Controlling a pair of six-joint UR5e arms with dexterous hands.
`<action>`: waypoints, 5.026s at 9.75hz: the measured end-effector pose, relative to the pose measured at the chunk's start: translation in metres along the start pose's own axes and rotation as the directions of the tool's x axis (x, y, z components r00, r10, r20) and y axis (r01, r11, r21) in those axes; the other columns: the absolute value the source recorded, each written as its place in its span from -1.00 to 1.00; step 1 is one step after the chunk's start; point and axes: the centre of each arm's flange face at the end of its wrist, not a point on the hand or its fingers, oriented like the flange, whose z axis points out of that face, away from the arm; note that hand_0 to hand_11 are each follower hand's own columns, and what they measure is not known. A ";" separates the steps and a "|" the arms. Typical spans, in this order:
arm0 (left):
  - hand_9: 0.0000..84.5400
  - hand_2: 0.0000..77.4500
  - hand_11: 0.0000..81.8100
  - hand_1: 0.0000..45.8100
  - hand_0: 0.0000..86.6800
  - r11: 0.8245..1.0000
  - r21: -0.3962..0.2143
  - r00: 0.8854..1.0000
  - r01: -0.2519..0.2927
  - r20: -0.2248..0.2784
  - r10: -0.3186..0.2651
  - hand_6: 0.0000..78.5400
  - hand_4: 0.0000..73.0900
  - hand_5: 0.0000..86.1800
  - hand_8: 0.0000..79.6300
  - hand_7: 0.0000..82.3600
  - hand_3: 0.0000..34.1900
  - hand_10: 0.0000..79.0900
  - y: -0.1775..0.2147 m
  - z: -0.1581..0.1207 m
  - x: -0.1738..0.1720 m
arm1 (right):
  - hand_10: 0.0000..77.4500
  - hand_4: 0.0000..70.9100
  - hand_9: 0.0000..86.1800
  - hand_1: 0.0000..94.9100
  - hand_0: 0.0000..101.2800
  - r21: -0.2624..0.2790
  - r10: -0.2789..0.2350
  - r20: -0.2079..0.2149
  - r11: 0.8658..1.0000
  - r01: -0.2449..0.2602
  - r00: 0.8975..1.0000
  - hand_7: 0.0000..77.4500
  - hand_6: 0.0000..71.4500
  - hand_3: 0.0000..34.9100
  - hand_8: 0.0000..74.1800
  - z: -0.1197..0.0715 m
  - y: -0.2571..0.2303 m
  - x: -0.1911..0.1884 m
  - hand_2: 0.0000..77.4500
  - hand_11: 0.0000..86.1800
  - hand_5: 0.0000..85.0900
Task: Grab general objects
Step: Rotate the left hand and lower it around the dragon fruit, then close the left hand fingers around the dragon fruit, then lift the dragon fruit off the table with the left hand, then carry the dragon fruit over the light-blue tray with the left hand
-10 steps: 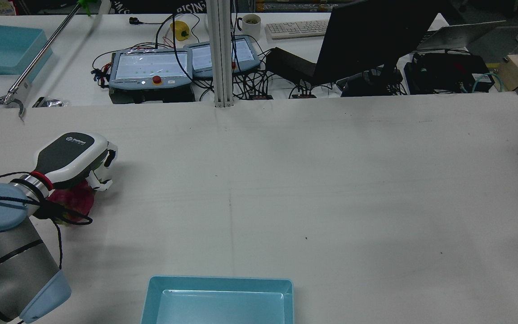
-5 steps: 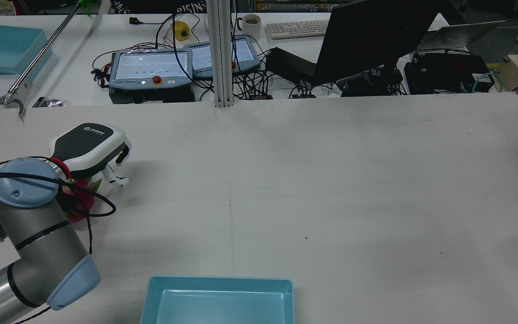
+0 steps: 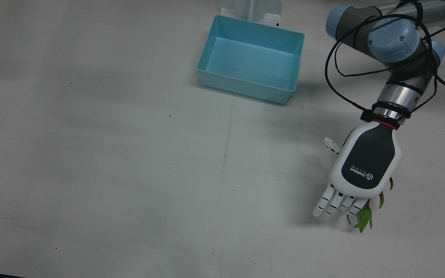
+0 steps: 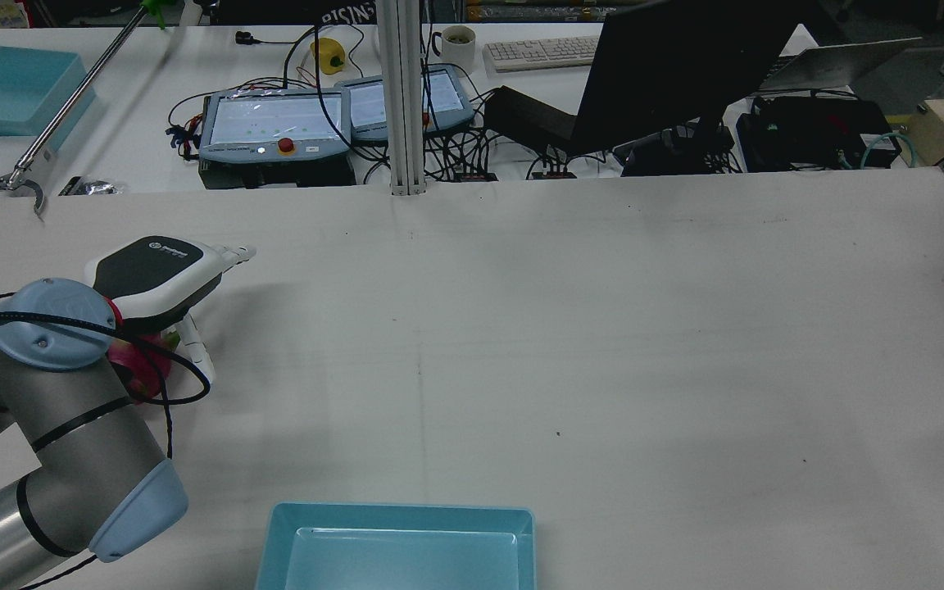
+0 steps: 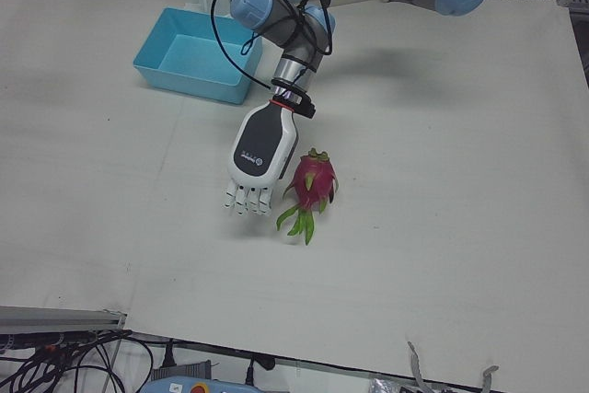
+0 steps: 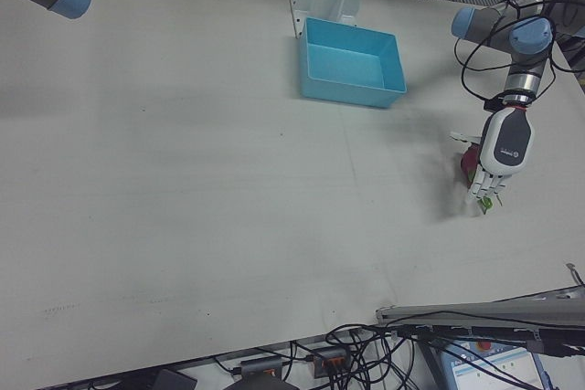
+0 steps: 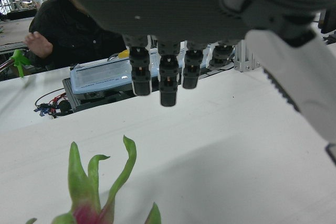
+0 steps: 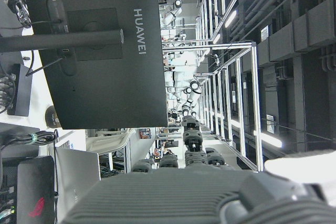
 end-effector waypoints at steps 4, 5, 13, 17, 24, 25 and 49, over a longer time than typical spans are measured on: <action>-0.97 -0.96 -0.93 -1.00 -0.05 0.996 -0.005 0.996 -0.086 0.030 0.086 -0.97 -1.00 -0.94 -0.96 -0.95 -0.32 -0.96 0.000 -0.004 -0.015 | -1.00 -1.00 -0.97 -0.87 -1.00 -0.001 0.001 0.000 1.000 -0.001 1.000 -1.00 -1.00 -1.00 -1.00 0.000 0.000 0.000 -0.96 -0.97 -1.00; -0.97 -0.96 -0.96 -1.00 -0.04 0.994 -0.008 0.993 -0.108 0.042 0.108 -0.99 -1.00 -0.94 -0.96 -0.95 0.14 -0.97 0.000 -0.005 -0.023 | -1.00 -1.00 -0.97 -0.87 -1.00 -0.001 0.001 0.000 1.000 -0.001 1.000 -1.00 -1.00 -1.00 -1.00 0.000 0.001 0.000 -0.96 -0.97 -1.00; -0.97 -0.96 -0.97 -1.00 -0.04 0.974 -0.035 0.966 -0.224 0.123 0.227 -0.99 -1.00 -0.94 -0.97 -0.96 0.69 -0.99 0.003 -0.021 -0.092 | -1.00 -1.00 -0.97 -0.87 -1.00 0.000 0.000 0.000 1.000 0.000 1.000 -1.00 -1.00 -1.00 -1.00 0.000 0.000 0.000 -0.96 -0.97 -1.00; -0.97 -1.00 -0.97 -1.00 -0.04 0.968 -0.038 0.959 -0.248 0.135 0.250 -1.00 -1.00 -0.94 -0.97 -1.00 0.72 -0.97 0.004 -0.029 -0.126 | -1.00 -1.00 -0.97 -0.87 -1.00 0.000 0.000 0.000 1.000 0.000 1.000 -1.00 -1.00 -1.00 -1.00 0.000 0.000 0.000 -0.96 -0.99 -1.00; -0.97 -1.00 -0.97 -1.00 -0.02 0.972 -0.015 0.969 -0.233 0.082 0.234 -1.00 -1.00 -0.95 -0.97 -0.95 0.69 -0.97 0.005 -0.024 -0.124 | -1.00 -1.00 -0.97 -0.87 -1.00 0.000 0.000 0.000 1.000 0.000 1.000 -1.00 -1.00 -1.00 -1.00 0.000 0.000 0.000 -0.96 -0.97 -1.00; -0.97 -1.00 -0.97 -1.00 -0.02 0.972 -0.014 0.969 -0.233 0.079 0.233 -1.00 -1.00 -0.95 -0.97 -0.95 0.69 -0.97 0.005 -0.024 -0.123 | -1.00 -1.00 -0.97 -0.87 -1.00 0.000 0.000 0.000 1.000 0.000 1.000 -1.00 -1.00 -1.00 -1.00 0.000 0.000 0.000 -0.96 -0.97 -1.00; 0.82 0.77 0.72 -1.00 -0.35 0.837 -0.429 0.783 0.339 -0.364 -0.504 0.78 0.91 0.63 0.74 0.63 -1.00 0.78 -0.113 -0.012 -0.057 | -1.00 -1.00 -0.97 -0.87 -1.00 -0.002 0.000 0.000 1.000 0.000 1.000 -1.00 -1.00 -1.00 -1.00 0.001 0.001 0.000 -0.96 -0.97 -1.00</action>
